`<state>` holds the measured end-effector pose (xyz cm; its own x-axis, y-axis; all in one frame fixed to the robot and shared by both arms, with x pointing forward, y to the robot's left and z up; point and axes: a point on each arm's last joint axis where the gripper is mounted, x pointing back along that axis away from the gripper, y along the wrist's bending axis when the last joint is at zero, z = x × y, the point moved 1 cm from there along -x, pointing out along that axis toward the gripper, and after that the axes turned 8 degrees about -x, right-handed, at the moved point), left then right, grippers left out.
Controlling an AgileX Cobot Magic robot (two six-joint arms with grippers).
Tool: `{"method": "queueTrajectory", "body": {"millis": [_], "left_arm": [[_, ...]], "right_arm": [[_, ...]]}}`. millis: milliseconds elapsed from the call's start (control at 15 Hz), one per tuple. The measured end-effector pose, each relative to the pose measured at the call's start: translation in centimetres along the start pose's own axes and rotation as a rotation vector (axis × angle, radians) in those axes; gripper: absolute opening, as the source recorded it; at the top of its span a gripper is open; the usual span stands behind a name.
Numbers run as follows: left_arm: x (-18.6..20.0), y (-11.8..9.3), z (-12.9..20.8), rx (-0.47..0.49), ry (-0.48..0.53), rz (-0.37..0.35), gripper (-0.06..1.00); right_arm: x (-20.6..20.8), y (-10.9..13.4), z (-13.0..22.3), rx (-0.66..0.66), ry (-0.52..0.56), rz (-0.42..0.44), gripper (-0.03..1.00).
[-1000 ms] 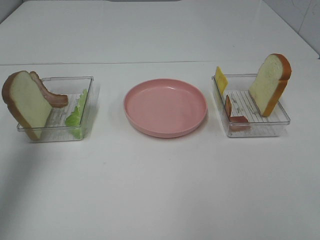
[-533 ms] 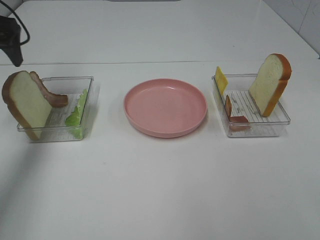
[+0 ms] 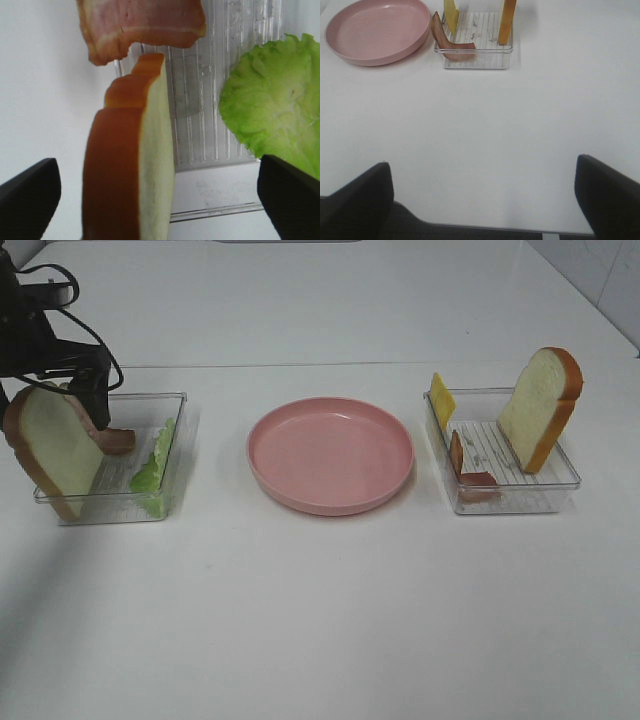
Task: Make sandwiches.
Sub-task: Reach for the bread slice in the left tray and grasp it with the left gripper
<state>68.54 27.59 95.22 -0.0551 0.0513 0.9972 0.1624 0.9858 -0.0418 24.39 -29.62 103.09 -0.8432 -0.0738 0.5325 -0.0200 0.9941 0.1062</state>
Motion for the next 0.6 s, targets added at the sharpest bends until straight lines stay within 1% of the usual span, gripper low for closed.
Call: {"method": "queueTrajectory", "body": {"millis": [200,267,333,400,467,533,600], "left_arm": [[-1.26,0.04,-0.06,-0.005,0.027,0.006,0.98],[-1.39,0.05,-0.06,-0.011,0.030,0.007,0.93],[-1.44,0.05,-0.06,-0.026,0.031,0.007,0.82],[-1.42,0.05,-0.08,-0.042,0.030,0.007,0.56],[-1.41,0.09,-0.08,-0.048,0.031,0.003,0.45],[-1.41,0.14,-0.07,-0.052,0.032,-0.002,0.24],[-1.41,0.21,-0.06,-0.055,0.033,-0.009,0.19]], "right_arm": [[0.00,0.00,0.00,0.000,0.000,0.000,0.96],[0.00,0.00,0.00,0.000,0.000,0.000,0.96],[0.00,0.00,0.00,0.000,0.000,0.000,0.96],[0.00,0.00,0.00,0.000,0.000,0.000,0.96],[0.00,0.00,0.00,0.000,0.000,0.000,0.96],[0.00,0.00,0.00,0.000,0.000,0.000,0.96],[0.00,0.00,0.00,0.000,0.000,0.000,0.96]]}}
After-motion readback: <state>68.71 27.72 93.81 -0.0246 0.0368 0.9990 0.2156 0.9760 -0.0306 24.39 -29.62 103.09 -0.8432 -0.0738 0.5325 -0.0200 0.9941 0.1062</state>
